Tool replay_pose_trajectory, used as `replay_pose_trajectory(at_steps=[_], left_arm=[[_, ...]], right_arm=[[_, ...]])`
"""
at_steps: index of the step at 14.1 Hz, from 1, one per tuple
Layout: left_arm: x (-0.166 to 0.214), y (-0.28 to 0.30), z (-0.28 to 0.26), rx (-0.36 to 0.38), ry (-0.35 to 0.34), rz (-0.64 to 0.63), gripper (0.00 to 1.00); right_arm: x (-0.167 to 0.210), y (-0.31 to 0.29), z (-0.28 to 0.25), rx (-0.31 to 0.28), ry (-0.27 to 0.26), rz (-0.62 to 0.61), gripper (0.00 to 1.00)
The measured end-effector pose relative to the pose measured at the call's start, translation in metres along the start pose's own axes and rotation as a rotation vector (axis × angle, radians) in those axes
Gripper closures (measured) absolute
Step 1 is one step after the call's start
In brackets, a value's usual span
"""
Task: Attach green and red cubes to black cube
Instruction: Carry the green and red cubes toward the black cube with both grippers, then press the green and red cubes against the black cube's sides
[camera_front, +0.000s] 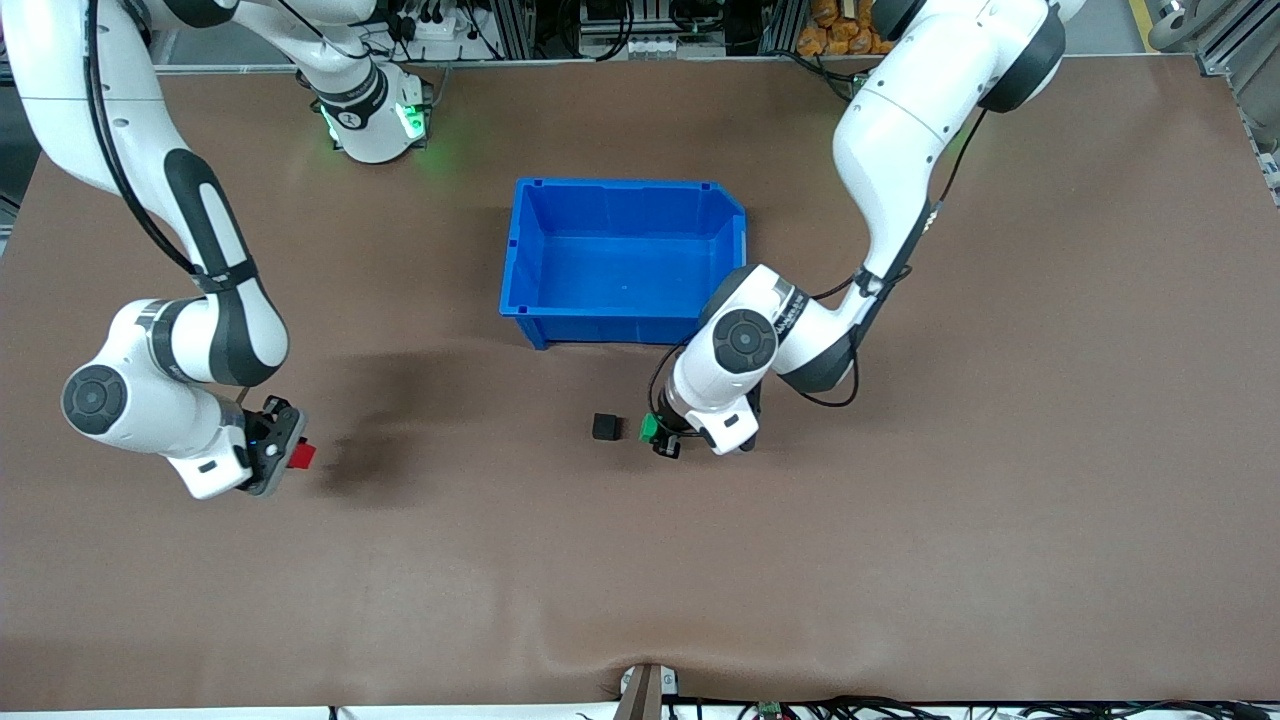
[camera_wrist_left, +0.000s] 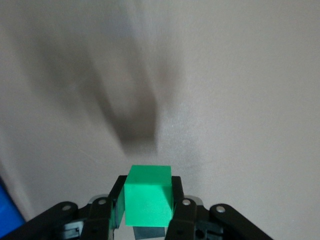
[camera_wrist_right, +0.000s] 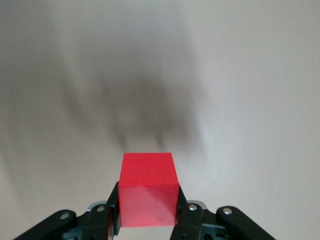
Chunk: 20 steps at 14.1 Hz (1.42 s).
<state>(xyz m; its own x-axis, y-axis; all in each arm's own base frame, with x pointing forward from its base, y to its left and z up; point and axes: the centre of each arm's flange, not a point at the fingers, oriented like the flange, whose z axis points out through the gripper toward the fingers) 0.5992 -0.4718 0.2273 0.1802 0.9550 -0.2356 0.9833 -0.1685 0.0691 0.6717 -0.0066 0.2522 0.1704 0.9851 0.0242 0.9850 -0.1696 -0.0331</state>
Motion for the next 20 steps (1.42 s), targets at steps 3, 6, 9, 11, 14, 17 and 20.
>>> replay_pose_trajectory(at_steps=[3, 6, 9, 11, 14, 17, 20], left_arm=[[-0.009, -0.009, 0.025, -0.022, 0.012, -0.024, 0.61], [-0.021, -0.016, 0.04, -0.052, 0.047, -0.041, 0.61], [-0.027, -0.015, 0.039, -0.073, 0.04, -0.074, 0.61], [-0.029, -0.013, 0.039, -0.093, 0.026, -0.094, 0.61], [-0.032, -0.015, 0.045, -0.097, 0.021, -0.095, 0.61], [-0.032, -0.015, 0.046, -0.097, 0.022, -0.095, 0.61], [-0.034, -0.016, 0.046, -0.09, 0.031, -0.088, 0.61]], right_arm=[[0.068, -0.005, 0.0, -0.012, 0.014, -0.22, 0.59], [0.162, -0.031, 0.018, -0.035, 0.031, -0.369, 0.59], [0.223, -0.063, 0.054, -0.01, 0.027, -0.434, 0.59], [0.243, -0.073, 0.07, 0.007, 0.025, -0.392, 0.59], [0.296, -0.095, 0.065, -0.01, 0.029, -0.316, 0.59], [0.341, -0.12, 0.063, -0.02, 0.032, -0.289, 0.59], [0.344, -0.116, 0.073, -0.019, 0.029, -0.281, 0.59]])
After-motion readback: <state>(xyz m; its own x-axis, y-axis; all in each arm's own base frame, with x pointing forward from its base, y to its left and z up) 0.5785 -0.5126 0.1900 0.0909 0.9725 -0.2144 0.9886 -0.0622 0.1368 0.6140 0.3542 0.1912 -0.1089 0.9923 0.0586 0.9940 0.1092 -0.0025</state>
